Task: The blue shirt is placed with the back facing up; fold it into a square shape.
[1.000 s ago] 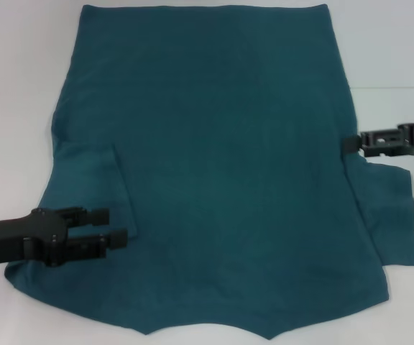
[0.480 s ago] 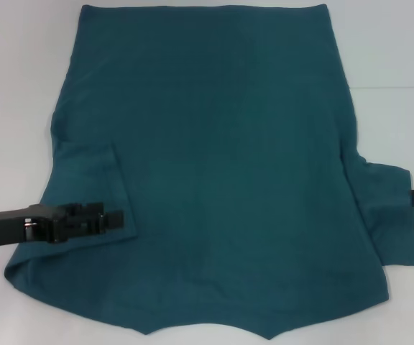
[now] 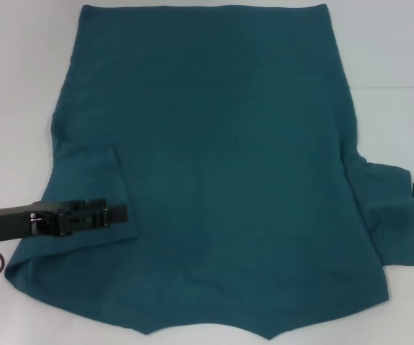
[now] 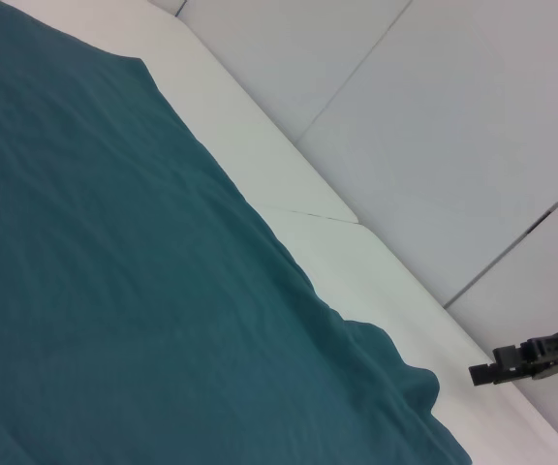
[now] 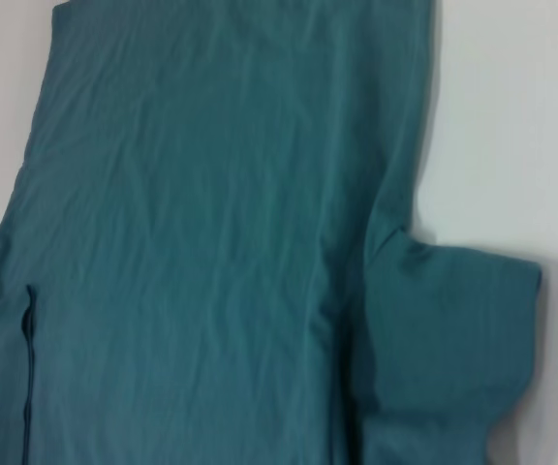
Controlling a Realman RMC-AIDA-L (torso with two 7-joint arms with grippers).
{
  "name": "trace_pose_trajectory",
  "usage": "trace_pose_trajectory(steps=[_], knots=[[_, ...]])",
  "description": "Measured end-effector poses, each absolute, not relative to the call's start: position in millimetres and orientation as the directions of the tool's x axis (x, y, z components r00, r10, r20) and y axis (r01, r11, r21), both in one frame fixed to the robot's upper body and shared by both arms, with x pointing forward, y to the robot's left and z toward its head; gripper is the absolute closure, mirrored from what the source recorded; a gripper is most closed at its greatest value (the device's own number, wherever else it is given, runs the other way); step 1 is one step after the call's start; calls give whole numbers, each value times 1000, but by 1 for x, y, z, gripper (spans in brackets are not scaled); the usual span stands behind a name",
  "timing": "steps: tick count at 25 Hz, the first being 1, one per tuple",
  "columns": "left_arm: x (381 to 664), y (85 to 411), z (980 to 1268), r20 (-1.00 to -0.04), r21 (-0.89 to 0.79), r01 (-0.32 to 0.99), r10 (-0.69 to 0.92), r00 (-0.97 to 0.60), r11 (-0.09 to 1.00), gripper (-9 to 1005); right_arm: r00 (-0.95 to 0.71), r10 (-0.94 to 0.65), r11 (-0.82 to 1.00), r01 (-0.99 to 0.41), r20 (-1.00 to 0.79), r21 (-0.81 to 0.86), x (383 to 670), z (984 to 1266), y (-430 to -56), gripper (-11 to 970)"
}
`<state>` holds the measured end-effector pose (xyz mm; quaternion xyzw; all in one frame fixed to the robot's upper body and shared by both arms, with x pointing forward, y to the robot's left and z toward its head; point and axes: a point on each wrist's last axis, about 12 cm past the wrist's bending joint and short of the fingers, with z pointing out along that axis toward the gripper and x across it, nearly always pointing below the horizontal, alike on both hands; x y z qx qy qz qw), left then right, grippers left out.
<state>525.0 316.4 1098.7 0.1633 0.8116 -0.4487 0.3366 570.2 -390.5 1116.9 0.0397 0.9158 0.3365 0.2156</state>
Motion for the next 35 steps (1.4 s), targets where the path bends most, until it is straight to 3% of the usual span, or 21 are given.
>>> trace_pose_trajectory(steps=[35], knots=[[528,317,1092,-691,-618,519,-92,-717,591,214,-897,245,798,-29,-368,603,592,1088,-353,202]])
